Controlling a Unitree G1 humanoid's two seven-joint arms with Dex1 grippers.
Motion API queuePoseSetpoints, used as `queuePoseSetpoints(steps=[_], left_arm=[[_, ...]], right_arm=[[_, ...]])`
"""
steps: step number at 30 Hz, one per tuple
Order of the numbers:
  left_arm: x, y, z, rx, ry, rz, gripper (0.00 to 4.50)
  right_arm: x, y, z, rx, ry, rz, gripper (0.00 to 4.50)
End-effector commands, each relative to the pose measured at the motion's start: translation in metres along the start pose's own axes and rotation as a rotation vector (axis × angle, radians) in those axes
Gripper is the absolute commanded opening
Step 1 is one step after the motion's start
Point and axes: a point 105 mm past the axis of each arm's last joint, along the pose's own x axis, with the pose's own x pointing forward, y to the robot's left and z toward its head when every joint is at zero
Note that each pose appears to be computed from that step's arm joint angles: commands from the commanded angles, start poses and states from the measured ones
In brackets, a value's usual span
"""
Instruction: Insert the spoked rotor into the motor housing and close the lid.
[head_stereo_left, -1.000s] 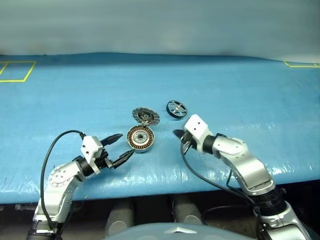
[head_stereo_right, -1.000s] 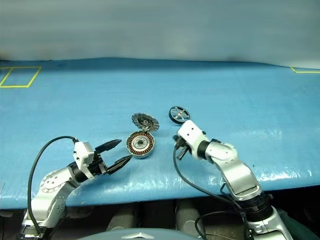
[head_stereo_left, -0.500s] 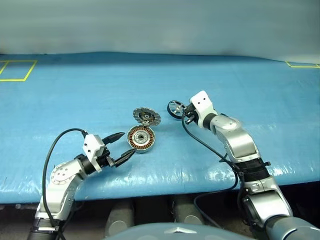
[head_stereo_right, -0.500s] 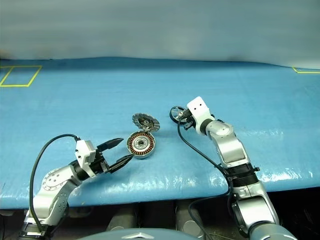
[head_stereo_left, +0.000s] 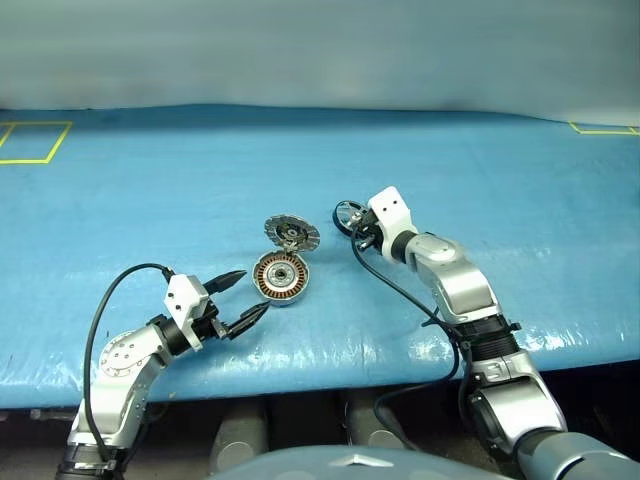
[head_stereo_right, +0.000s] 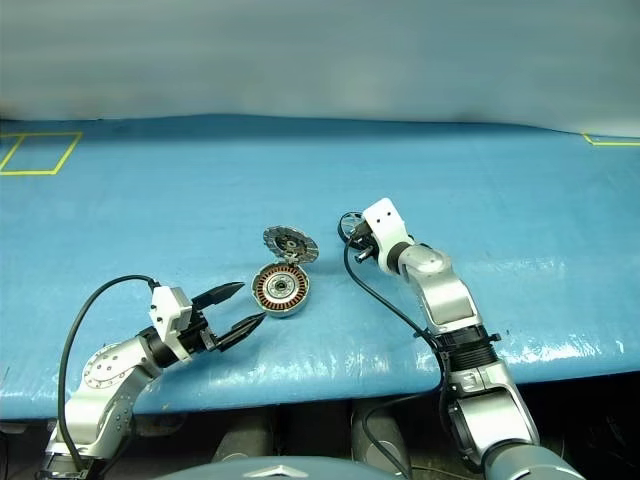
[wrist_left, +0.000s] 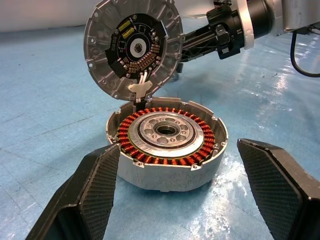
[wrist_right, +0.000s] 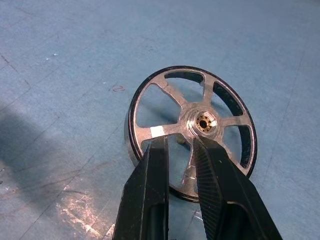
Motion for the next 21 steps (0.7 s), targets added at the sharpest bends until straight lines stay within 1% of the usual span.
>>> queuePoseSetpoints(steps=[1,8,18,21], left_arm=[[0.001,-0.001,0.014,0.054,-0.036,-0.007,4.09],[0.000,-0.001,0.013,0.057,-0.029,-0.004,4.09],[-0.001,-0.001,0.011,0.061,-0.022,0.005,4.09],[-0.001,0.000,0.011,0.065,-0.021,0.007,4.09]], right_arm=[[0.000,-0.005,0.005,-0.013,-0.025,-0.030,0.86],[-0.002,-0.004,0.008,0.000,-0.041,-0.041,0.86],[0.002,0.009,-0.002,0.057,-0.021,-0.010,0.86],[0.004,0.008,-0.009,0.068,-0.001,-0.019,0.86]])
